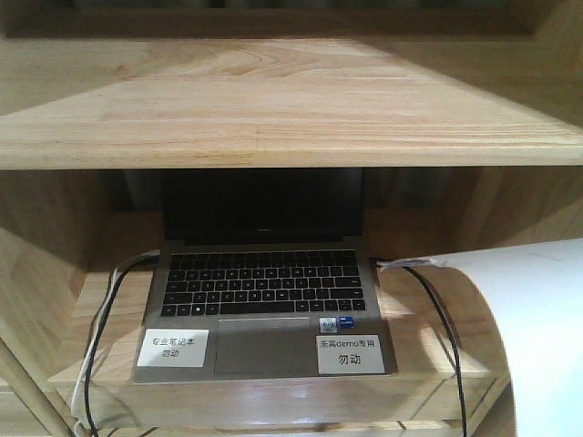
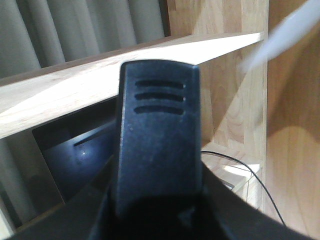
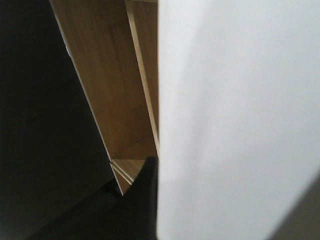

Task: Grab stapler and paper to desk for stapling
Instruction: 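Grasp the paper edge with the right gripper and pull it off the shelf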

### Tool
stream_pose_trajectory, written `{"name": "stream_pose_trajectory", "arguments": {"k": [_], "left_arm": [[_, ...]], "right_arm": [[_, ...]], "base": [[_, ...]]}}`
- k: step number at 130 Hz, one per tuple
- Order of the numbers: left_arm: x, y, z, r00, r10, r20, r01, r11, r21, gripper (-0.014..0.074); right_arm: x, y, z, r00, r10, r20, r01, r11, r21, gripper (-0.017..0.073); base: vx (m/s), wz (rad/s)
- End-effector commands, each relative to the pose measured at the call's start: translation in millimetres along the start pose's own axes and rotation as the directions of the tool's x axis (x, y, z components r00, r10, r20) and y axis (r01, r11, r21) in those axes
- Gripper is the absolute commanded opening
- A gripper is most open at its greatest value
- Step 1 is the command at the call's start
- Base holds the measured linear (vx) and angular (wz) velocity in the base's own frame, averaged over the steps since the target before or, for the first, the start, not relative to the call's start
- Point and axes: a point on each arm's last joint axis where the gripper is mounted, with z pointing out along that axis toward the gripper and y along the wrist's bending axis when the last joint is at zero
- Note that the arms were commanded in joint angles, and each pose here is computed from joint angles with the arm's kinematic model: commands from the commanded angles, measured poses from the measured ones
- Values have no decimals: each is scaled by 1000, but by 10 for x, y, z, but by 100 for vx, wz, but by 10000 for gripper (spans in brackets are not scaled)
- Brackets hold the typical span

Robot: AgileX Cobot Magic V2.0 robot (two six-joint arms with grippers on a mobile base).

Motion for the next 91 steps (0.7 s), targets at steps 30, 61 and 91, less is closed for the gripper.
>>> {"name": "stream_pose_trajectory", "arguments": {"k": [30, 61, 91], "left_arm": [[-170, 31, -7, 993, -16, 118, 18, 1000, -24, -6], [-170, 31, -7, 993, -16, 118, 18, 1000, -24, -6], [-170, 31, -7, 993, -16, 118, 18, 1000, -24, -6]], "right_arm": [[-12, 89, 48, 999, -32, 10, 32, 998, -51, -6], [-12, 89, 48, 999, -32, 10, 32, 998, -51, -6], [-12, 89, 48, 999, -32, 10, 32, 998, -51, -6]], "base": [[0, 0], [0, 0], [0, 0]]}}
